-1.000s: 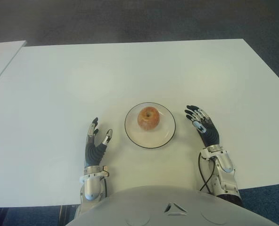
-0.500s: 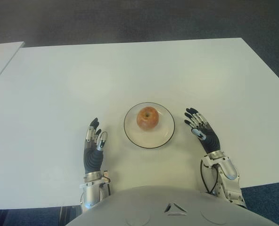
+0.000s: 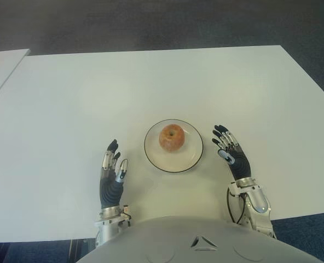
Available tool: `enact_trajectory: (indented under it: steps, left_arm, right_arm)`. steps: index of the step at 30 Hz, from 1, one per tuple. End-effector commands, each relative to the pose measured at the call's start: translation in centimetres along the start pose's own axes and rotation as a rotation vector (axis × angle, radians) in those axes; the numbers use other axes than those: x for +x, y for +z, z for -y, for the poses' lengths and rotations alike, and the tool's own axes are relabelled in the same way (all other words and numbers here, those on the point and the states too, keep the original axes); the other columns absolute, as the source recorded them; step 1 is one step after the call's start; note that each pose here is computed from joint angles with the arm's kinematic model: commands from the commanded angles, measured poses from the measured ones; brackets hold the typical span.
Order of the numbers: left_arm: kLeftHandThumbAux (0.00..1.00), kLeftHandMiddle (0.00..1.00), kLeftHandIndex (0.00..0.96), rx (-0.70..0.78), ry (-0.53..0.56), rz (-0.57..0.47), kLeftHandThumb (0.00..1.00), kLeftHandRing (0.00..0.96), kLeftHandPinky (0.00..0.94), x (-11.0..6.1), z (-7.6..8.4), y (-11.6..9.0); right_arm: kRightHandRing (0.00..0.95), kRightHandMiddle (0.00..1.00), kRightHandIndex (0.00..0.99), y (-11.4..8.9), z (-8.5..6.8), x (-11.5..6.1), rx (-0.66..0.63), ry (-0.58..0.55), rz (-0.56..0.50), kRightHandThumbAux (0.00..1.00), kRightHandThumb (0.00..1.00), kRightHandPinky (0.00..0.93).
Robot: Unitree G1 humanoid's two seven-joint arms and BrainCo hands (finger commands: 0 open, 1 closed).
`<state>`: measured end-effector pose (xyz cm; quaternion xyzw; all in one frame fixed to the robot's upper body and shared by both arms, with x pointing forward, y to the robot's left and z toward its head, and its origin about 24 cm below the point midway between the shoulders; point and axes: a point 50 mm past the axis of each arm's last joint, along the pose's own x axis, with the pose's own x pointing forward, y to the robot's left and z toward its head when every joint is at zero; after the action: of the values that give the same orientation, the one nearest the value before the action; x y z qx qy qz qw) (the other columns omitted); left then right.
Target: Put the apples into the plate.
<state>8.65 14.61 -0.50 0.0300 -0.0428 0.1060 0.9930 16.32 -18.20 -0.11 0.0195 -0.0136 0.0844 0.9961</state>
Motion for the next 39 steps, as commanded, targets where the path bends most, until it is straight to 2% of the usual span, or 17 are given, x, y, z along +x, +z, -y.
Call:
enact_trajectory:
  steps: [1,7,15,20,22,27,39]
  left_arm:
    - [0.405,0.0,0.0,0.004,-0.011,-0.001,0.027,0.0,0.0,-0.5,0.2,-0.3]
    - [0.416,0.0,0.0,-0.006,-0.032,0.002,0.004,0.0,0.0,-0.6,0.3,-0.3]
    - [0.432,0.0,0.0,-0.047,-0.055,-0.027,0.002,0.0,0.0,-0.6,0.7,-0.1]
    - [0.515,0.0,0.0,-0.066,-0.03,-0.089,0.039,0.0,0.0,-0.4,-0.5,-1.3]
    - [0.571,0.0,0.0,-0.086,-0.022,-0.102,0.059,0.0,0.0,-0.4,-0.5,-1.6]
    - [0.631,0.0,0.0,-0.11,0.002,-0.108,0.091,0.0,0.0,-0.4,-0.6,-1.7]
    - [0.687,0.0,0.0,-0.136,-0.004,-0.09,0.142,0.0,0.0,-0.4,-0.3,-1.9]
  right_arm:
    - [0.0,0.0,0.0,-0.3,-0.2,-0.1,-0.003,-0.01,-0.022,0.539,0.092,0.0]
    - [0.0,0.0,0.0,-0.2,-0.3,-0.1,0.015,-0.025,-0.036,0.601,0.065,0.0]
    - [0.0,0.0,0.0,-0.2,-0.4,0.2,0.03,-0.021,-0.024,0.667,0.099,0.0]
    - [0.0,0.0,0.0,-0.3,-0.3,0.3,0.025,-0.005,-0.017,0.655,0.135,0.0]
    - [0.0,0.0,0.0,-0.3,-0.2,0.4,0.025,0.0,-0.018,0.655,0.146,0.0]
    - [0.0,0.0,0.0,-0.3,0.0,0.4,0.039,0.012,-0.018,0.672,0.157,0.0]
    - [0.0,0.0,0.0,-0.4,0.3,0.6,0.066,-0.008,-0.021,0.707,0.174,0.0]
